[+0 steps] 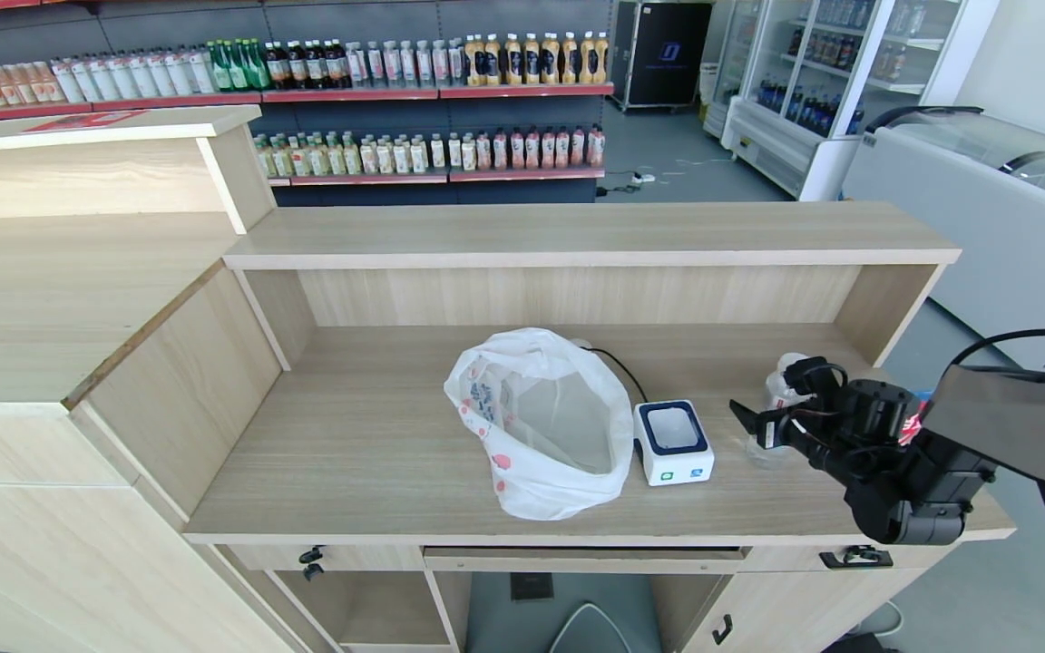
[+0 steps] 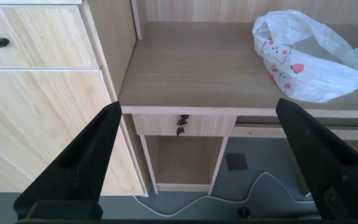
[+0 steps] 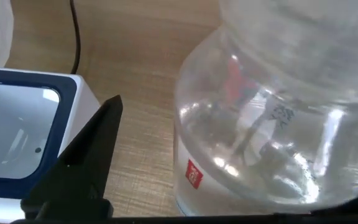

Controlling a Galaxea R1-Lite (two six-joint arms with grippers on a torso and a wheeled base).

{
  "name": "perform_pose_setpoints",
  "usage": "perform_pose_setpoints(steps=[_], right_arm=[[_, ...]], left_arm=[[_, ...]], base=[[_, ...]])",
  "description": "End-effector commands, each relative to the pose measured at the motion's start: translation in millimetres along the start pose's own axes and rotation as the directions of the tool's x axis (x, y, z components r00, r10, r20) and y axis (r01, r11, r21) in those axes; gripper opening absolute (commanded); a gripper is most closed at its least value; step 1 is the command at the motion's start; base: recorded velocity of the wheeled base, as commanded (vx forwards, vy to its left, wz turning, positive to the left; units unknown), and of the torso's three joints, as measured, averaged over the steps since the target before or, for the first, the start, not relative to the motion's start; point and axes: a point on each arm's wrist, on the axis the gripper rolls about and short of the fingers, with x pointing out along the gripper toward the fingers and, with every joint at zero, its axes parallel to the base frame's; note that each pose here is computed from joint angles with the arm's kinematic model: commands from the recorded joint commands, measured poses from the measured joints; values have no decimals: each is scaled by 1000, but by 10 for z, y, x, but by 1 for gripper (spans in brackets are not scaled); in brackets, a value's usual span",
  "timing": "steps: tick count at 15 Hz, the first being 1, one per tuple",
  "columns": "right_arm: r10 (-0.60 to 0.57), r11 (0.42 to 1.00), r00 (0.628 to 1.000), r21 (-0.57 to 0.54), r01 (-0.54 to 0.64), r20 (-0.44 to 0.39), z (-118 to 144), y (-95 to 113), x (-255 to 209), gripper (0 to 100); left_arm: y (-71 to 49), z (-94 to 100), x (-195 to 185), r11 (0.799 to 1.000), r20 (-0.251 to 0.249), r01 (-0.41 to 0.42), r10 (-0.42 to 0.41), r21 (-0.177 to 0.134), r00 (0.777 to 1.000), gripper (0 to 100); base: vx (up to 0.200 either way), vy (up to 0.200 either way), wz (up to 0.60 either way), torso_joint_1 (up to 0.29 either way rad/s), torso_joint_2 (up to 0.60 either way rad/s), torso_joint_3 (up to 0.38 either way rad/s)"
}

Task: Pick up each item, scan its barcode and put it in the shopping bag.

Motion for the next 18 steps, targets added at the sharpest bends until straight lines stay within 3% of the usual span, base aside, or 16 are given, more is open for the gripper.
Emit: perform_pose_setpoints(steps=[1,9,12,15,17,18], right_arm=[[-1,1000,1000,-3,1,5,13,-7,2,0],[0,1000,999,-3,-1,-36,-77,5,-66,0],[-7,999,1000,32,7,-5,69,-34,-77,0],[3,982,1000,190,-3,-2,519,-49,-313,0],[65,970,998,237,-61,-7,764,-28,-512,0],[109,949,994,295,-108,14,1030,-28,-708,0]], left_arm=[[0,1,0,1000,1,-1,1,0,1000,100],[0,-1,0,1000,0,-1,1,0,1000,100],[0,1,0,1000,1,-1,1,0,1000,100],[0,-1,0,1000,0,-1,1,0,1000,100],[0,-1,0,1000,0,-1,1,0,1000,100],[0,-1,0,1000,0,-1,1,0,1000,100]], base=[[0,0,0,0,0,0],[0,0,0,0,0,0],[0,0,0,0,0,0],[0,0,0,0,0,0],[0,0,0,0,0,0],[0,0,0,0,0,0]])
